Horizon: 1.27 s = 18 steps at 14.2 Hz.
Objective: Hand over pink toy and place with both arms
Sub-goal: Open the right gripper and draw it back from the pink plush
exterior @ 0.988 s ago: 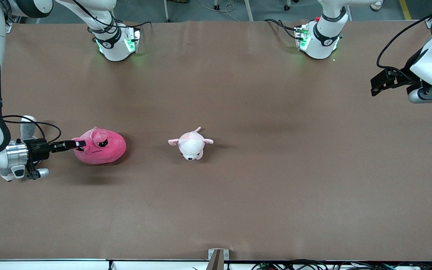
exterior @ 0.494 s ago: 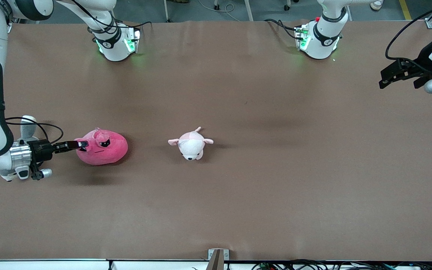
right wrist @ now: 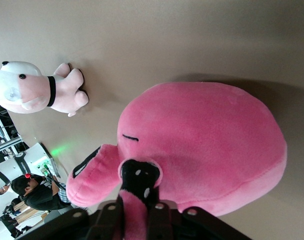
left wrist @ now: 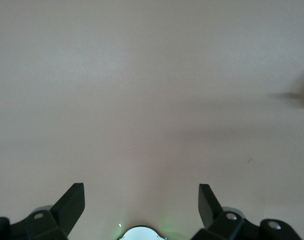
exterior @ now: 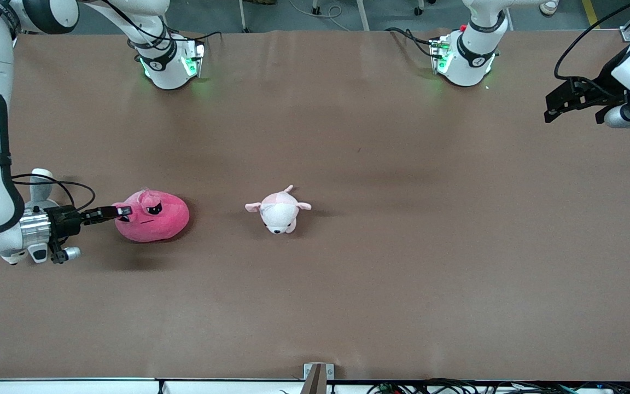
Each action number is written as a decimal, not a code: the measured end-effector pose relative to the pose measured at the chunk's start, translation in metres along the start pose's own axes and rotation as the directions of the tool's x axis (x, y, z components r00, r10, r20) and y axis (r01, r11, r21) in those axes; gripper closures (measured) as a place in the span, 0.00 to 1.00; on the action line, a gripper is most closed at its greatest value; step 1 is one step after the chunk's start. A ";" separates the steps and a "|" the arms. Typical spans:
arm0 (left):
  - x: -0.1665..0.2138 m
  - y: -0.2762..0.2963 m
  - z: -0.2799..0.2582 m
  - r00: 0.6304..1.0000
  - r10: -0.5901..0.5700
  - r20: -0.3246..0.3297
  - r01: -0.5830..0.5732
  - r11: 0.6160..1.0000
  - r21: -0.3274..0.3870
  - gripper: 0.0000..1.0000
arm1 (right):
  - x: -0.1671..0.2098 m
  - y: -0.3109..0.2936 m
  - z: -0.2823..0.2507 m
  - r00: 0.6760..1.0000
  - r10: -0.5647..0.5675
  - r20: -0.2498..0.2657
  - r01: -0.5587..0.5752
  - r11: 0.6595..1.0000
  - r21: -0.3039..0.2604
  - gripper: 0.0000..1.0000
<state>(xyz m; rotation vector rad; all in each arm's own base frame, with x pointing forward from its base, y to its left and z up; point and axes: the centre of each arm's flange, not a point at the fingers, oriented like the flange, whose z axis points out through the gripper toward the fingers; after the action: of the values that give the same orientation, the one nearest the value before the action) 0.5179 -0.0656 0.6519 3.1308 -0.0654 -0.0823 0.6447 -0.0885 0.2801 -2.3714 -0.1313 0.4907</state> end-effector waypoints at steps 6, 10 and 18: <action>0.000 0.004 0.005 1.000 0.002 0.008 -0.002 1.000 0.001 0.00 | 0.002 -0.005 -0.011 1.000 -0.012 -0.020 0.011 1.000 -0.012 0.11; 0.001 0.011 0.005 1.000 0.005 -0.004 -0.005 1.000 0.002 0.00 | 0.002 -0.027 -0.045 0.997 -0.018 -0.073 0.014 0.999 -0.050 0.00; -0.003 0.008 0.009 0.997 -0.079 0.001 0.079 0.997 0.024 0.00 | -0.070 -0.135 -0.158 0.983 0.004 -0.185 -0.063 0.948 -0.311 0.00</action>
<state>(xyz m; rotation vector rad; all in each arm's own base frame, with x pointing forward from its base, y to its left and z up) 0.5146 -0.0737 0.6430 3.1571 0.0583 -0.0865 0.6461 -0.1019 0.4988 -2.7243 -0.0907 0.2808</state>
